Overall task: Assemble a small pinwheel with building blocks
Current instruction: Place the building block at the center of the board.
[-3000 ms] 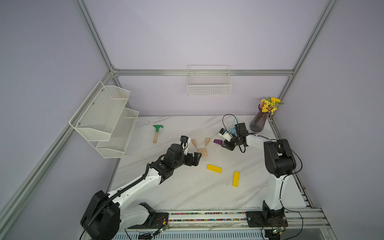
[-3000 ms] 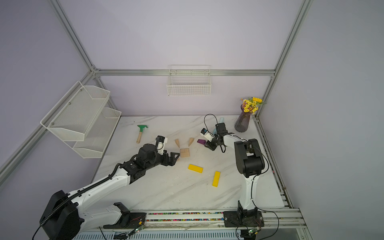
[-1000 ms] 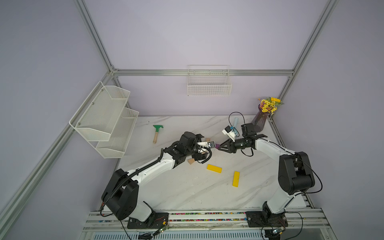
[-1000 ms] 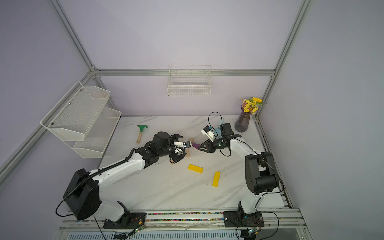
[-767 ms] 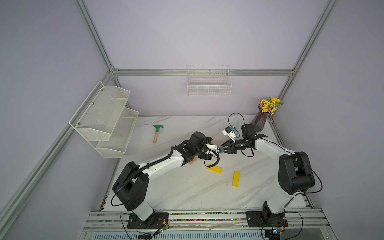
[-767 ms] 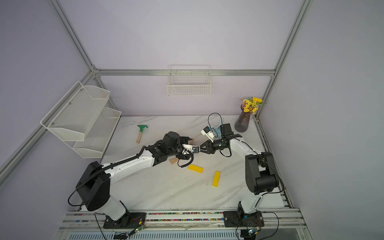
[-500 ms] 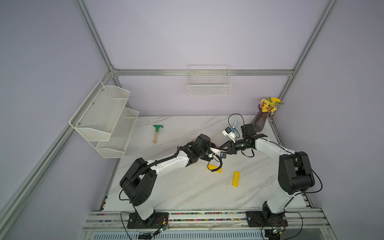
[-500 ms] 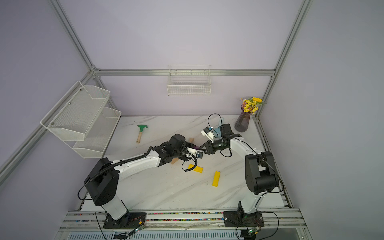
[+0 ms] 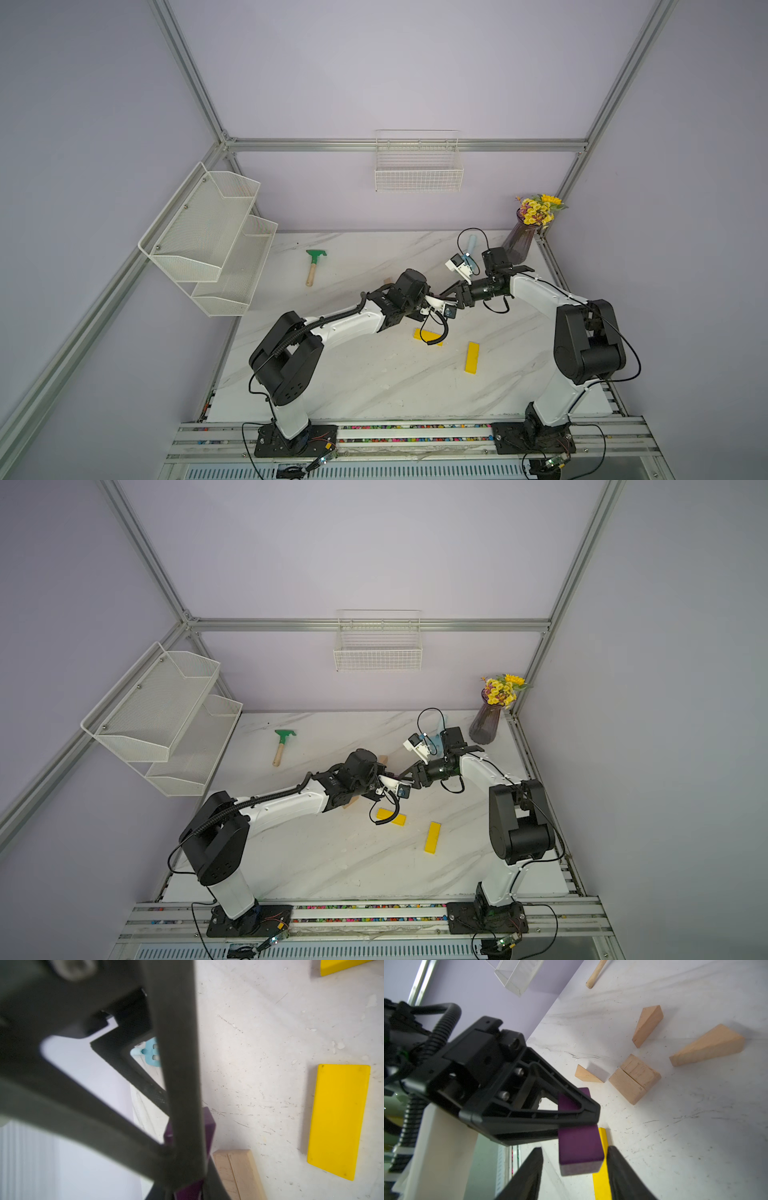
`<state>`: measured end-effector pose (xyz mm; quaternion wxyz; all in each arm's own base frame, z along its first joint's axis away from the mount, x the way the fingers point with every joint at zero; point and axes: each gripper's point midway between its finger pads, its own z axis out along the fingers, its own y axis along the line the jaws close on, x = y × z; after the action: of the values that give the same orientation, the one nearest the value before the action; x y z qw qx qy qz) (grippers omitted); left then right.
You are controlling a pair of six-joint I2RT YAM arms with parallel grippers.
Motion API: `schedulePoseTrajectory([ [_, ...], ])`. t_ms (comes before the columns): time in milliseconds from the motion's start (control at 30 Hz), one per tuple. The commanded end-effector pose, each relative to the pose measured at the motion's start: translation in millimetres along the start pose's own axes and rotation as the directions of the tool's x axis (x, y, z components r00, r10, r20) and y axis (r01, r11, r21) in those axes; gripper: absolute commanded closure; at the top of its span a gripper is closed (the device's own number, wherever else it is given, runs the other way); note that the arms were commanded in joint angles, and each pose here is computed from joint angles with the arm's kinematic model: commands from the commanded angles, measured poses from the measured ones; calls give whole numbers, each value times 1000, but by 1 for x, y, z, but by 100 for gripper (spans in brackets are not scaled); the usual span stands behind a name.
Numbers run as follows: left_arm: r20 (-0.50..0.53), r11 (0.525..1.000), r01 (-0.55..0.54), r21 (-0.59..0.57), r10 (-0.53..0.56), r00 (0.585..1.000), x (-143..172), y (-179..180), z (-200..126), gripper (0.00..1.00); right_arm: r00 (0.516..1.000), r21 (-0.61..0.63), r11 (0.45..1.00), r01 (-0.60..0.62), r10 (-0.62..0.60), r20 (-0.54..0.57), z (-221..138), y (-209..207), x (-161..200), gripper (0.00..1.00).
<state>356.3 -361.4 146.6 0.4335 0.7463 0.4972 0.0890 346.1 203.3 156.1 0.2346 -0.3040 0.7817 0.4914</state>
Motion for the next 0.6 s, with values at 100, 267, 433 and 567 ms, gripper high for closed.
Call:
schedulePoseTrajectory([
  [100, 16, 989, 112, 99, -114, 993, -5, -12, 12, 100, 986, 234, 972, -35, -6, 169, -64, -31, -19, 16],
  [267, -11, 951, 213, 222, -216, 976, 0, -30, 36, 100, 965, 439, 893, -102, -19, 263, -104, -57, -33, 18],
  [433, -69, 898, 270, 347, -262, 963, 5, -54, 60, 100, 945, 544, 828, -137, -55, 322, -132, -60, -41, 18],
  [567, -99, 866, 303, 398, -287, 953, 11, -61, 73, 100, 940, 556, 820, -133, -73, 333, -137, -59, -39, 18],
])
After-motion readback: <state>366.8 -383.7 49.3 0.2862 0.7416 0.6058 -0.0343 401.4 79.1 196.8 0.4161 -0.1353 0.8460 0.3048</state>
